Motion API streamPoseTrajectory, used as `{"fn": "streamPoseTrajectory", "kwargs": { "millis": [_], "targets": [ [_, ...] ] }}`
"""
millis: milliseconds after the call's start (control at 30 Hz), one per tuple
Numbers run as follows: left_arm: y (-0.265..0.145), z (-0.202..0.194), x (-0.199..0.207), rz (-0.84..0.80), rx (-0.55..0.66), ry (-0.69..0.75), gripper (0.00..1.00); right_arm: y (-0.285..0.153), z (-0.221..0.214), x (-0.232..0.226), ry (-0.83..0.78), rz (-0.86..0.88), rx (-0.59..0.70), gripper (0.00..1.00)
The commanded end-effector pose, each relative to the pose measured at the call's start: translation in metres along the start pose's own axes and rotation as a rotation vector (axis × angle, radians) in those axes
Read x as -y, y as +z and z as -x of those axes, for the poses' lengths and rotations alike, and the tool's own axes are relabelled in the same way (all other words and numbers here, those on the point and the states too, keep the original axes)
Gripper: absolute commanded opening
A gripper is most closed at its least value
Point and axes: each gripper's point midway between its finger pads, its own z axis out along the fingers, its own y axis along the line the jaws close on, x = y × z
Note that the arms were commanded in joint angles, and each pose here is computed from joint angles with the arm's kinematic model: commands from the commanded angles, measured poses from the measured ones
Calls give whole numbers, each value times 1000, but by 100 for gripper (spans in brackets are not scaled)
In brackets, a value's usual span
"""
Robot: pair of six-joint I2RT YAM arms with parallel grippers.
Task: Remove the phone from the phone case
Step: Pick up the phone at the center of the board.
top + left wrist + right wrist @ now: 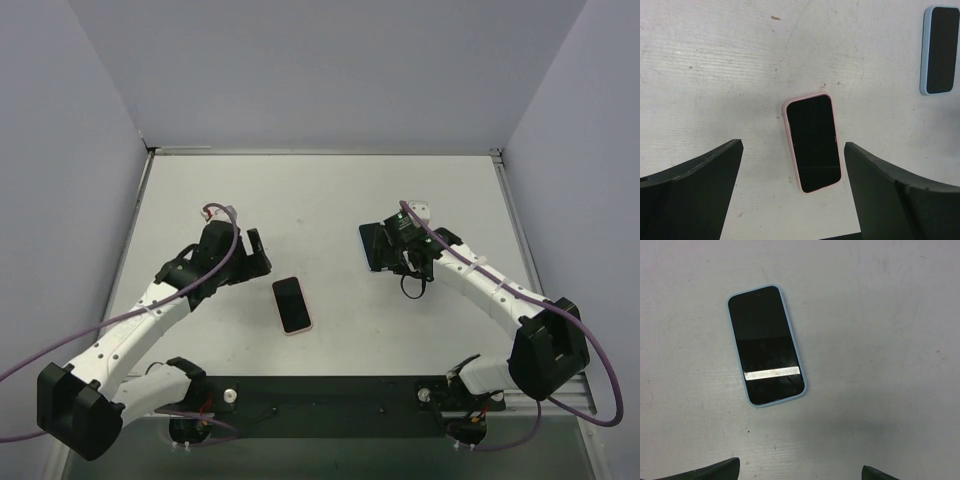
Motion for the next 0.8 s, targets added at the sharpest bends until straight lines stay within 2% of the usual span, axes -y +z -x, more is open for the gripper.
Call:
{"fn": "streamPoseTrajectory", "kwargs": {
  "millis": [0, 200, 367, 433, 500, 600, 767],
  "targets": [
    [-1, 12, -3, 18, 88, -84, 95, -11, 10, 2, -4, -1, 27, 98],
    [0, 12, -8, 30, 105, -119, 97, -9, 8, -7, -31, 36, 6, 97],
    [11, -8, 2, 2, -42, -45, 97, 4, 28, -16, -73, 59, -5, 98],
    [14, -14, 5, -3, -79, -32, 97, 20, 33, -22, -101, 73, -55, 98],
    [15, -18, 5, -6, -95, -30, 97, 25, 54, -31, -91, 132, -63, 98],
    [12, -20, 5, -7, -98, -28, 97, 43, 65, -37, -109, 142, -94, 98],
    [6, -19, 2, -4, -85, -32, 97, 73, 55, -39, -157, 162, -188, 99]
  ]
}}
